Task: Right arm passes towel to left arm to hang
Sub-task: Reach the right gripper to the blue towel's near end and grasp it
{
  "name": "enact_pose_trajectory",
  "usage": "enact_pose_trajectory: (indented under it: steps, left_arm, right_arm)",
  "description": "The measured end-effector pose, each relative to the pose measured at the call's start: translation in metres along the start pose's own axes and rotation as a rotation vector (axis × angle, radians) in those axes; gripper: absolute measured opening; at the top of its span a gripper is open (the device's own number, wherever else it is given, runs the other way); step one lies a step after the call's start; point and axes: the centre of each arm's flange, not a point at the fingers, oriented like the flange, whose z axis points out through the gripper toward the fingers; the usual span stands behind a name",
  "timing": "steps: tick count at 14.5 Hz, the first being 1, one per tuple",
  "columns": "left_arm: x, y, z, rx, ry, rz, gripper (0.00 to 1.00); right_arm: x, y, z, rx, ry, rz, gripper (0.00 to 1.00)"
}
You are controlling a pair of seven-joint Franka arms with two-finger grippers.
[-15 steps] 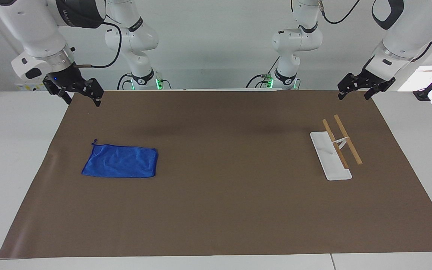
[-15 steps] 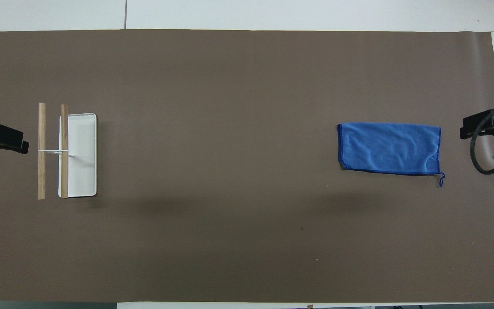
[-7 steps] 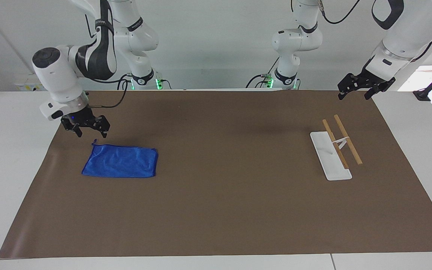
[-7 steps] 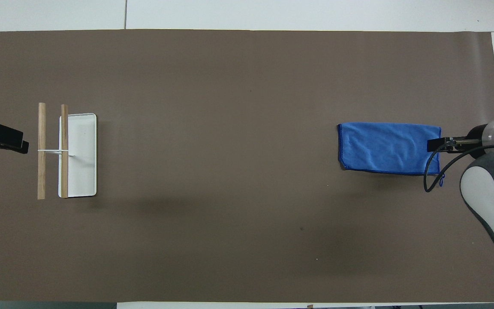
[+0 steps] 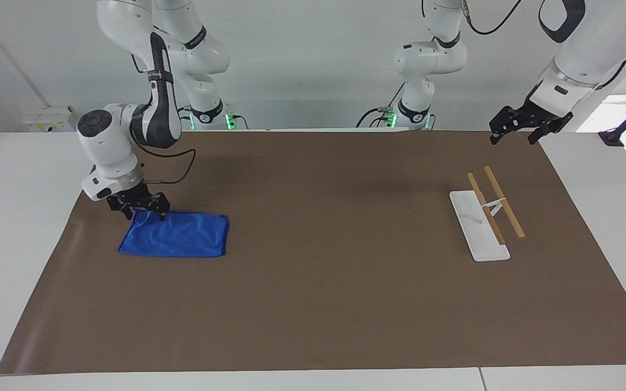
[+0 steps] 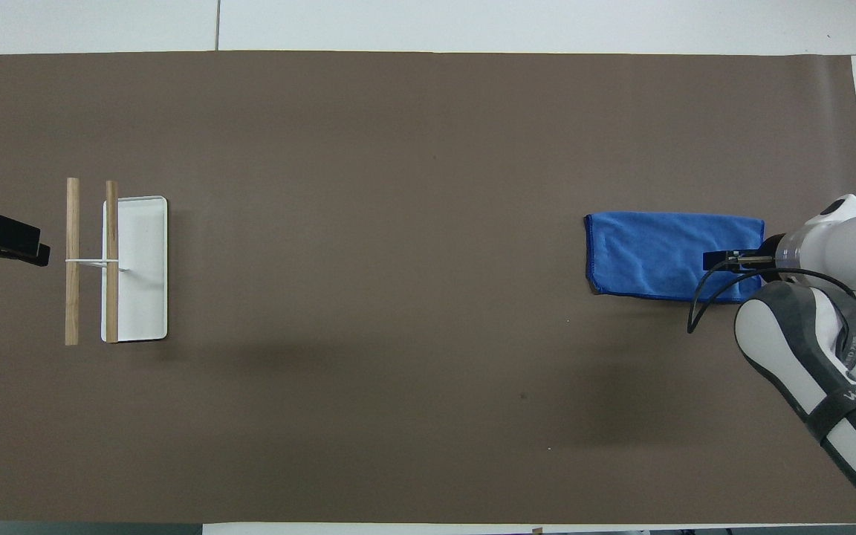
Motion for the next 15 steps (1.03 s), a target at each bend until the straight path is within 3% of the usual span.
enact_pose_trajectory:
  steps: [2,11,15]
  left_arm:
    - [0.0,0.0,0.0,0.0,0.0,0.0,1.0]
    - [0.0,0.0,0.0,0.0,0.0,0.0,1.0]
    - [0.0,0.0,0.0,0.0,0.0,0.0,1.0]
  right_arm:
    - [0.002,-0.003,0.014,0.002,0.015,0.001,1.0]
    - [-0.008,-0.01,0.04,0.038,-0.031,0.057,0.98]
    - [-0.007,-0.009,0.035,0.039,-0.019,0.058,0.52]
